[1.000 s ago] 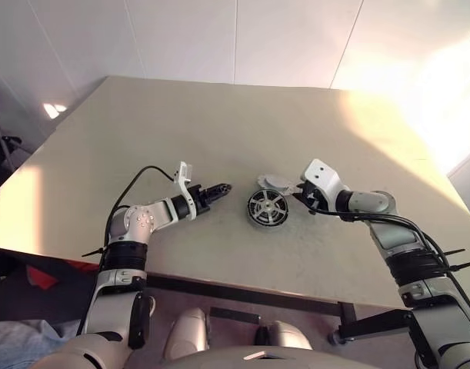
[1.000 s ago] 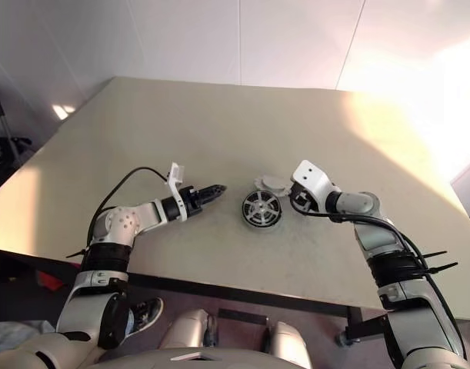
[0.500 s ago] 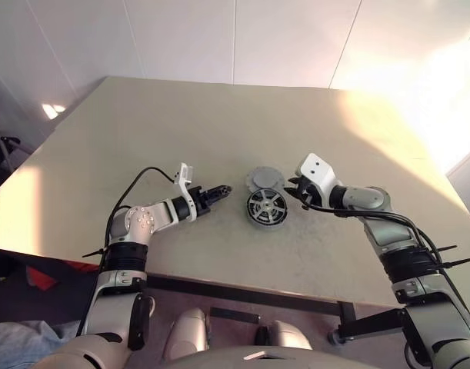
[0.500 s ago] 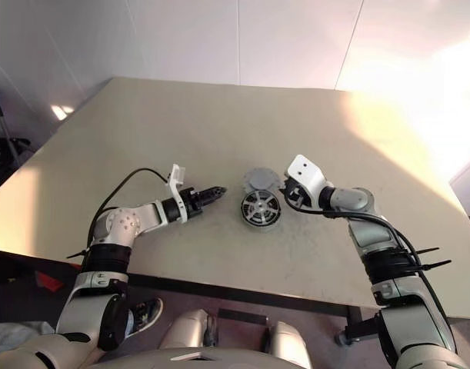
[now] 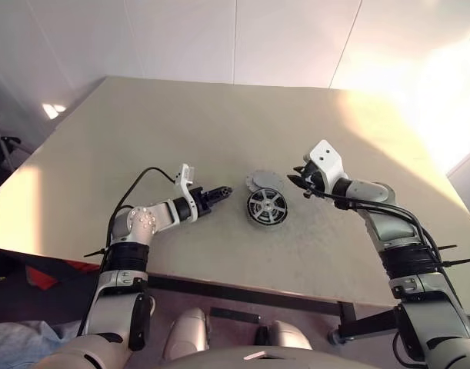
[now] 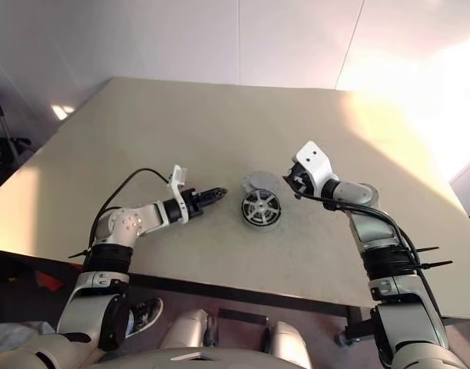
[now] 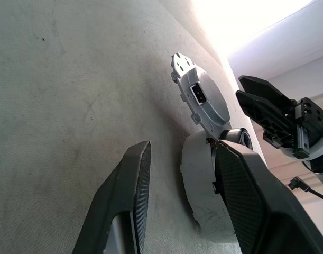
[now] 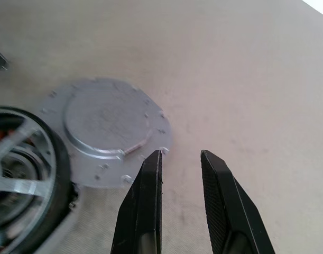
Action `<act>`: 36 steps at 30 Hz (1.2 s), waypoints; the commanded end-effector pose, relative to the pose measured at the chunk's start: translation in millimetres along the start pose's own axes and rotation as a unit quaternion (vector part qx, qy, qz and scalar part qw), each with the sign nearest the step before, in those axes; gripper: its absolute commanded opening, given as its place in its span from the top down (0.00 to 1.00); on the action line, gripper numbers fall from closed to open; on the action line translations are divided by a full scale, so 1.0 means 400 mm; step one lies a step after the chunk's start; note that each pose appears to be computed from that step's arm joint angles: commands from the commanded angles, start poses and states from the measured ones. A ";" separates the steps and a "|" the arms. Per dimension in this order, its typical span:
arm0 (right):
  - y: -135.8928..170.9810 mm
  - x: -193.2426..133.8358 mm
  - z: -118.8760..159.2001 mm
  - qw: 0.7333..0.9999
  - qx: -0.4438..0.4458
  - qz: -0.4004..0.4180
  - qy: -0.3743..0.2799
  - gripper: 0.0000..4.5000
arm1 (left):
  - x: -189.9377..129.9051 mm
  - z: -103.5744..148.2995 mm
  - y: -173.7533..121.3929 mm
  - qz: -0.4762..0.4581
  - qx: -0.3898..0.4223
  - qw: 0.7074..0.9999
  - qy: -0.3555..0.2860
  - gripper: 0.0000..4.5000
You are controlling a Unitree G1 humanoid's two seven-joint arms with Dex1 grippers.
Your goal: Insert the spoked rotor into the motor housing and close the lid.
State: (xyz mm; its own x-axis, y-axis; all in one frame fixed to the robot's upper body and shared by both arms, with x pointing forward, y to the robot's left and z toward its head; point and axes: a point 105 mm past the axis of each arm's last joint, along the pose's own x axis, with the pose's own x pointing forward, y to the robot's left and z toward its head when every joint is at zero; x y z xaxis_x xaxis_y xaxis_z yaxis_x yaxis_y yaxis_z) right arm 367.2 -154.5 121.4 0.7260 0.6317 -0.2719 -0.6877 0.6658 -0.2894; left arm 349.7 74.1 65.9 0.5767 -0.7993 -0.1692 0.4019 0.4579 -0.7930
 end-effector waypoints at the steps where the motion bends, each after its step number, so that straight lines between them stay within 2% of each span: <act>1: 0.021 0.009 0.126 0.997 -0.024 0.027 -0.063 0.72 | 0.002 0.017 -0.014 -0.010 0.012 1.000 -0.009 0.53; 7: 0.134 0.087 0.119 0.993 -0.061 0.100 -0.024 0.72 | 0.006 0.023 -0.017 -0.013 0.015 1.000 -0.013 0.53; 10: 0.160 0.110 0.106 0.990 -0.071 0.120 -0.014 0.72 | 0.003 0.025 -0.016 -0.012 0.016 1.000 -0.017 0.53; 24: 0.117 0.138 0.124 0.979 -0.149 0.142 0.004 0.72 | -0.003 0.008 -0.011 -0.007 0.007 1.000 -0.025 0.53; 36: 0.116 0.169 0.078 0.965 -0.186 0.178 0.042 0.72 | -0.002 0.009 -0.011 -0.006 0.004 0.999 -0.034 0.53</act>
State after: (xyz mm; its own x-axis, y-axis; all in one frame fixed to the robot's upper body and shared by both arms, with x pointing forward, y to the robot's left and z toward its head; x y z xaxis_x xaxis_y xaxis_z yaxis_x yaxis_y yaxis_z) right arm 381.0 -75.2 101.5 0.4504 0.7313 -0.5122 -0.8742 0.2446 -0.4195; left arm 346.7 72.3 57.7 0.6007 -0.7812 -0.1697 0.3779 0.4645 -0.8009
